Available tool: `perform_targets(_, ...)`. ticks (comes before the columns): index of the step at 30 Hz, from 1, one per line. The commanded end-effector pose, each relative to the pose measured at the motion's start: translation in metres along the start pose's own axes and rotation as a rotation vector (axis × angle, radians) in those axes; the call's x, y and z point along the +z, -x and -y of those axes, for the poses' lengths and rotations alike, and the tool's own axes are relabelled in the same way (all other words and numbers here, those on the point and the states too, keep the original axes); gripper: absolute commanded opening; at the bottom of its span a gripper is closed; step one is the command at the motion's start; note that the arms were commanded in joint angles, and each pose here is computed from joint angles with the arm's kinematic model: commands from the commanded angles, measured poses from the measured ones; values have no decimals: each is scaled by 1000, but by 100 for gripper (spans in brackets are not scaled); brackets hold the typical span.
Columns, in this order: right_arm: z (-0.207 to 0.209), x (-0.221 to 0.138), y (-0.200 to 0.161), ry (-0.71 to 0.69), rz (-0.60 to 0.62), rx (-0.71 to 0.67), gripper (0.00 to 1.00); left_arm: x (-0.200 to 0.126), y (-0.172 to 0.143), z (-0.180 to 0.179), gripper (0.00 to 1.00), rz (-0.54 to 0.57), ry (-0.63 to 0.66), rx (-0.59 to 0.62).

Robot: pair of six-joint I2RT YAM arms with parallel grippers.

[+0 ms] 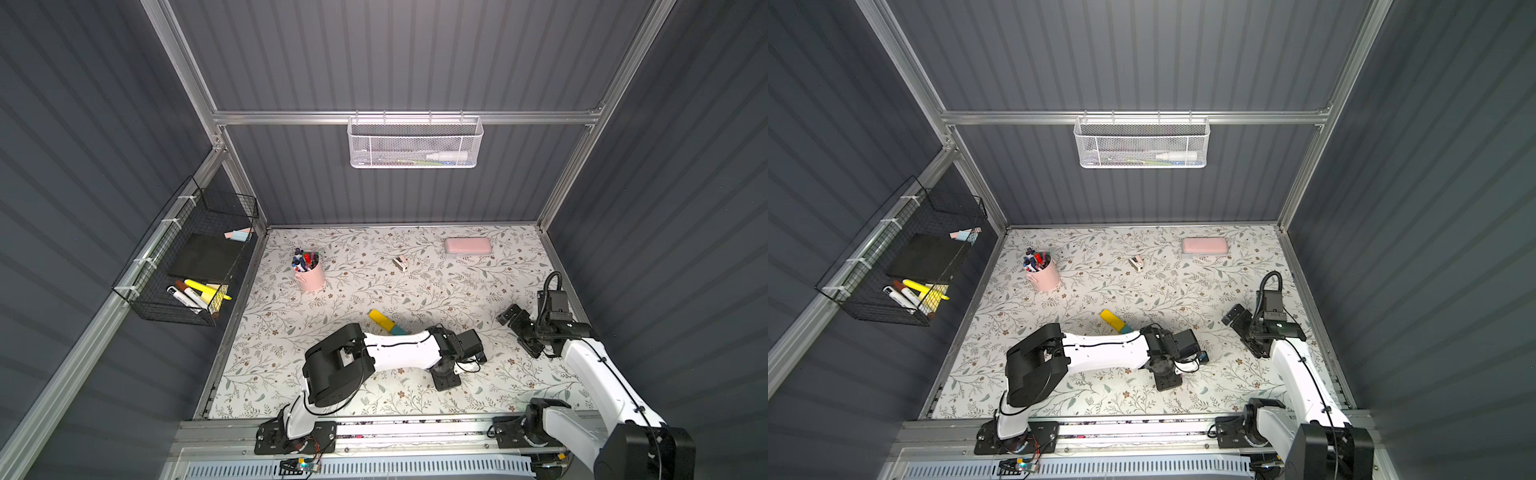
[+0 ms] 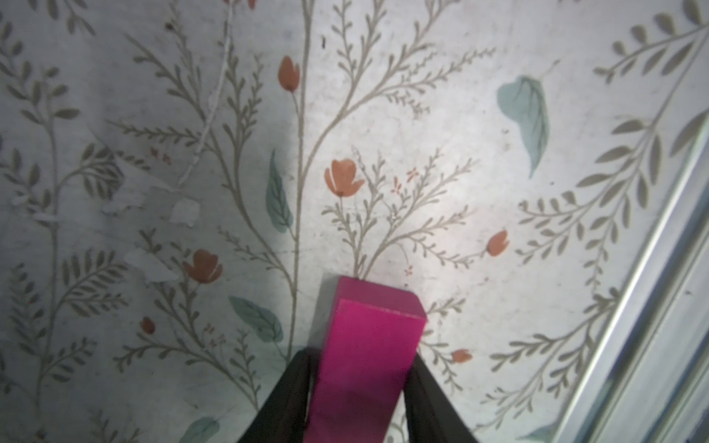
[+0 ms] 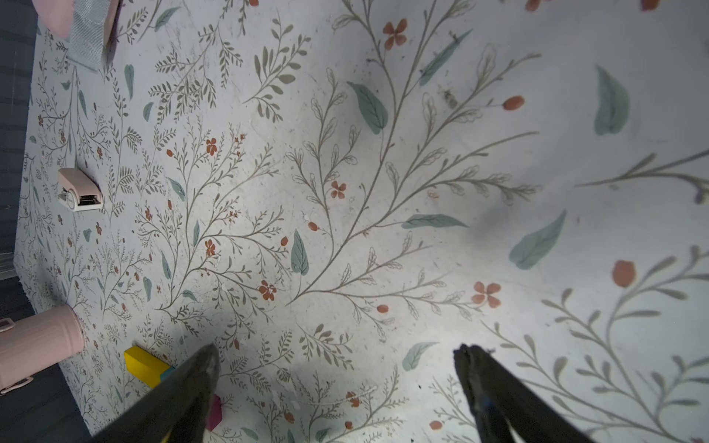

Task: Assemble the letter v with building blocks
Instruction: Pick up the building block from the center of the board.

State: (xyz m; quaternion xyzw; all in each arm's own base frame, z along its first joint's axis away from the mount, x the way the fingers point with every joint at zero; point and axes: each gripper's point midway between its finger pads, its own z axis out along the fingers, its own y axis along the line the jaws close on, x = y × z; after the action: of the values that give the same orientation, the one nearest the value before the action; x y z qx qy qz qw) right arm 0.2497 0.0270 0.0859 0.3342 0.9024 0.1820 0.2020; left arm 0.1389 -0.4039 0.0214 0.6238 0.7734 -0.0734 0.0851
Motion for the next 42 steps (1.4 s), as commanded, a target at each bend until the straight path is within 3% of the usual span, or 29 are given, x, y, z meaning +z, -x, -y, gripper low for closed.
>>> perform_targets(1, -1, -3, 1, 10, 9, 6, 99, 11, -14, 6, 39, -72, -33, 1)
perform_targets(5, -1, -4, 2, 6, 16, 2, 99, 10, -16, 5, 31, -72, -27, -60)
perform_targets(16, 0, -3, 2, 1, 13, -2, 99, -26, 14, -49, 32, 120, 17, -252)
perform_targets(29, 1, -2, 0, 0, 6, -8, 99, -20, 42, -123, 32, 193, 160, -532)
perform_targets(42, -3, 1, -3, 22, -20, -22, 99, -19, 23, -178, 33, 177, 225, -722)
